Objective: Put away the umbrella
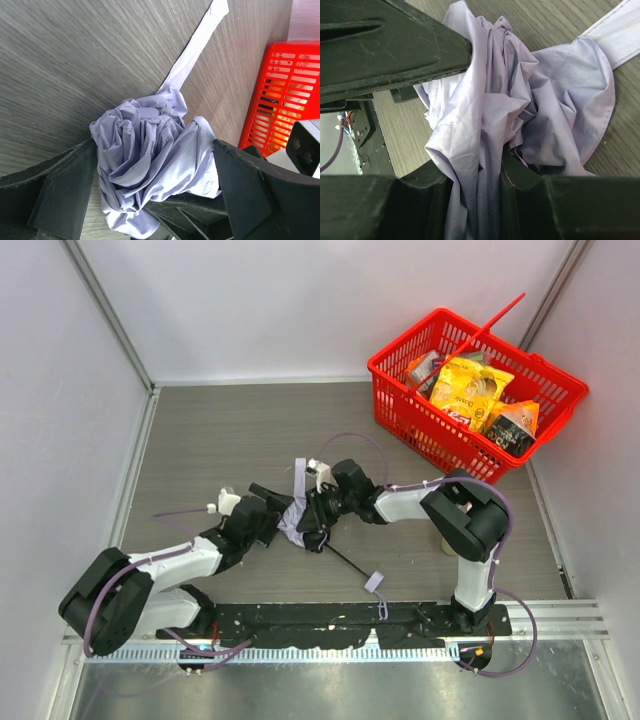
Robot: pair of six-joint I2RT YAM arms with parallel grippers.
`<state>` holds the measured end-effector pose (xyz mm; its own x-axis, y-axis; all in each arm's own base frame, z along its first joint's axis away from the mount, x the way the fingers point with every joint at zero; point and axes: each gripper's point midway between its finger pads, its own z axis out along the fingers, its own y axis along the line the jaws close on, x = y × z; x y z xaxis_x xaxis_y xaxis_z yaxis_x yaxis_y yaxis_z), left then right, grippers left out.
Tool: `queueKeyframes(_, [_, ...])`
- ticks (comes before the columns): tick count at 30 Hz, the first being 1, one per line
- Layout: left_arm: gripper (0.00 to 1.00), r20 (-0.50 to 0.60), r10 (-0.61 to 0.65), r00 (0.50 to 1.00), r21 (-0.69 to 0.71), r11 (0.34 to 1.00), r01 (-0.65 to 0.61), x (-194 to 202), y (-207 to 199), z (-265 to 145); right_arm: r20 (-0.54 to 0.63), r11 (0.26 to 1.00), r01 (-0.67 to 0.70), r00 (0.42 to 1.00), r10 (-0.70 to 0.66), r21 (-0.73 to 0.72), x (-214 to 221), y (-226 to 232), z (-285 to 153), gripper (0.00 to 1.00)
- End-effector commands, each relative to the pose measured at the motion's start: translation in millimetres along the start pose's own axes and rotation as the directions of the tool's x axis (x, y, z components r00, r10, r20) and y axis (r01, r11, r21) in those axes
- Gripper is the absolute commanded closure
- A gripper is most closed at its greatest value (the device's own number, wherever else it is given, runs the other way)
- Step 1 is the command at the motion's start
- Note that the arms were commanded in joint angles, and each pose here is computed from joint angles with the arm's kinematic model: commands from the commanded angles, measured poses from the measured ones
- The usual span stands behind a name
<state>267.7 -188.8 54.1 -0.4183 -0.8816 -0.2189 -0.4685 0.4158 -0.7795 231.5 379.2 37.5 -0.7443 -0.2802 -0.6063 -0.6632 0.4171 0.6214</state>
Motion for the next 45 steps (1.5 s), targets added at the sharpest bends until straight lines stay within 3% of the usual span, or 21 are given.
queueKeyframes(1, [0.00, -0.027, 0.008, 1.000, -0.041, 0.999, -0.009, 7, -2, 9, -0.033, 0.996, 0.071, 0.997, -0.072, -0.048, -2, 25, -2, 0.99])
queueKeyframes(5, [0.00, -0.058, 0.072, 0.996, -0.180, 0.980, -0.082, 13, 24, 14, -0.065, 0.988, 0.145, 0.987, -0.149, -0.061, -2, 34, 0, 0.99])
queueKeyframes(12, [0.20, -0.088, 0.175, 0.981, -0.309, 0.931, -0.194, 15, 60, 20, -0.068, 0.957, 0.278, 0.956, -0.284, -0.080, -5, 46, 2, 0.99])
queueKeyframes(17, [0.51, -0.121, 0.184, 0.975, -0.299, 0.930, -0.212, 21, 64, 22, -0.063, 0.943, 0.316, 0.944, -0.323, -0.101, -4, 54, 2, 0.99])
queueKeyframes(18, [0.62, -0.122, 0.184, 0.975, -0.276, 0.938, -0.211, 22, 60, 23, -0.062, 0.943, 0.317, 0.944, -0.324, -0.098, -4, 54, 3, 0.99])
queueKeyframes(19, [0.82, -0.130, 0.187, 0.974, -0.266, 0.940, -0.216, 23, 58, 23, -0.063, 0.943, 0.321, 0.943, -0.327, -0.089, -5, 56, 3, 0.99])
queueKeyframes(20, [0.93, -0.137, 0.188, 0.973, -0.271, 0.937, -0.219, 25, 59, 23, -0.064, 0.943, 0.323, 0.942, -0.328, -0.079, -6, 56, 3, 0.99])
queueKeyframes(23, [1.00, -0.165, 0.193, 0.967, -0.276, 0.932, -0.233, 29, 60, 22, -0.080, 0.954, 0.300, 0.951, -0.299, 0.007, -10, 47, 0, 0.99])
queueKeyframes(25, [1.00, -0.179, 0.185, 0.966, -0.280, 0.932, -0.230, 32, 61, 21, -0.076, 0.956, 0.284, 0.957, -0.279, 0.070, -12, 39, -5, 0.95])
queueKeyframes(28, [1.00, -0.206, 0.145, 0.968, -0.323, 0.923, -0.208, 36, 68, 16, -0.030, 0.949, 0.268, 0.963, -0.267, 0.163, -21, 35, -19, 0.68])
queueKeyframes(29, [1.00, -0.217, 0.133, 0.967, -0.340, 0.918, -0.202, 38, 72, 13, -0.027, 0.943, 0.267, 0.963, -0.267, 0.197, -20, 31, -23, 0.49])
queueKeyframes(30, [1.00, -0.229, 0.121, 0.966, -0.359, 0.912, -0.199, 40, 73, 11, -0.007, 0.938, 0.263, 0.963, -0.269, 0.226, -25, 32, -30, 0.24])
queueKeyframes(36, [1.00, -0.253, 0.117, 0.960, -0.451, 0.864, -0.224, 39, 80, 1, 0.002, 0.841, 0.298, 0.942, -0.335, 0.452, -37, 15, -68, 0.21])
queueKeyframes(42, [1.00, -0.262, 0.107, 0.959, -0.462, 0.858, -0.223, 40, 81, -2, 0.082, 0.773, 0.455, 0.838, -0.540, 0.442, -58, 66, -70, 0.20])
queueKeyframes(45, [1.00, -0.276, 0.091, 0.957, -0.479, 0.850, -0.219, 43, 83, -4, 0.051, 0.724, 0.536, 0.788, -0.614, 0.433, -56, 75, -55, 0.20])
